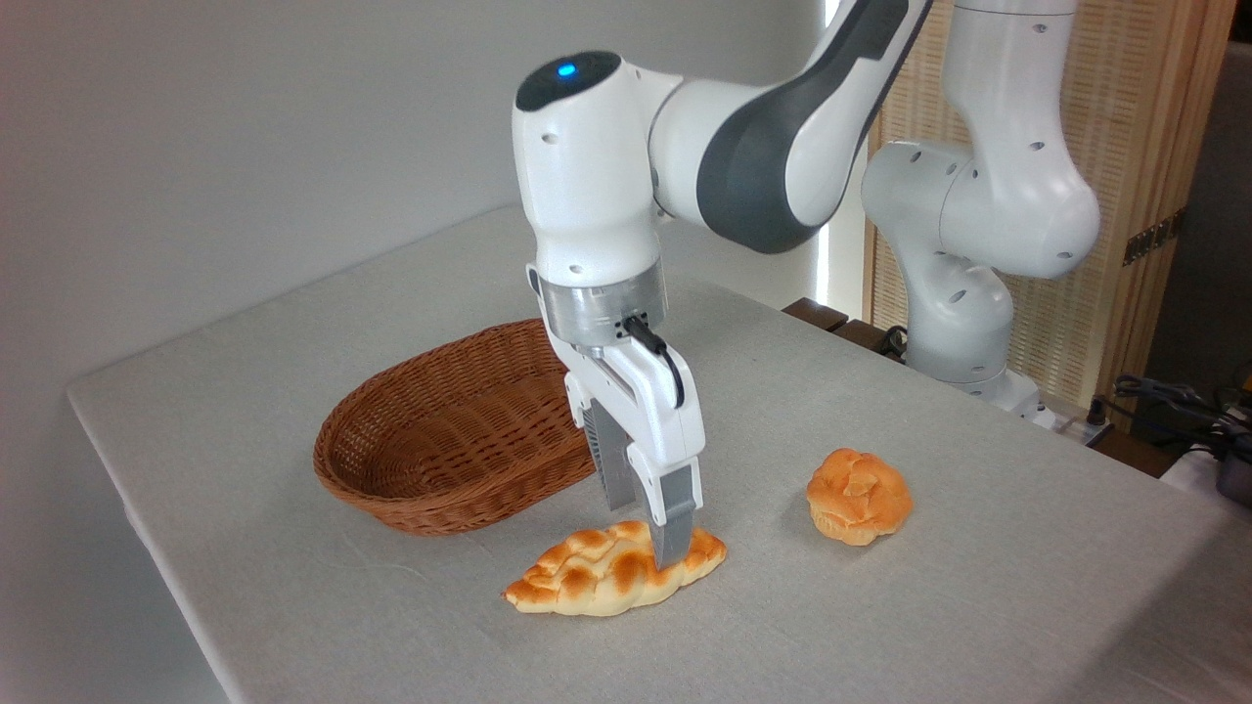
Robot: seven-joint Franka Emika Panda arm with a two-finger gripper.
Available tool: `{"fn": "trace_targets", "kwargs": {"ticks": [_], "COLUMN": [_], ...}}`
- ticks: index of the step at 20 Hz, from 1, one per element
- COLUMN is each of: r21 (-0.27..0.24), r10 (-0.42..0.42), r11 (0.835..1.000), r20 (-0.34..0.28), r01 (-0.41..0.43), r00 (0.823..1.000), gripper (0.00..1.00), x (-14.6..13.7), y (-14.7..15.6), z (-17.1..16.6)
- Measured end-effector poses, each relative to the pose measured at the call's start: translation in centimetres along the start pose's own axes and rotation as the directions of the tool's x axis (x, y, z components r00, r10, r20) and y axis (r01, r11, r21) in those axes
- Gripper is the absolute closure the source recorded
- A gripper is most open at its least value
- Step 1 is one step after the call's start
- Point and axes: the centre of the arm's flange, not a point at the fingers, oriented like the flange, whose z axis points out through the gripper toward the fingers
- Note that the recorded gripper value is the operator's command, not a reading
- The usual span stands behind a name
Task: Put bread into the basket
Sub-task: 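Close the gripper on the middle of the braided loaf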
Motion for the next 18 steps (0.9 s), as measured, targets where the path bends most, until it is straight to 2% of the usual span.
{"fn": "trace_targets", "kwargs": {"ticks": [2, 5, 8, 18], "r21": [0.018, 0.038, 0.044, 0.043], "r10": [0.001, 0.003, 0.003, 0.003], "r11": [1.000, 0.999, 0.999, 0.999], "r20": [-0.011, -0.022, -0.026, -0.022], "r01": [-0.001, -0.002, -0.002, -0.002], "r00": [1.000, 1.000, 1.000, 1.000], "gripper": [0.17, 0.46, 0.65, 0.75], "x": [0.0, 0.0, 0.0, 0.0], "y": [0.1, 0.0, 0.0, -0.1], "z": [0.7, 0.8, 1.0, 1.5]}}
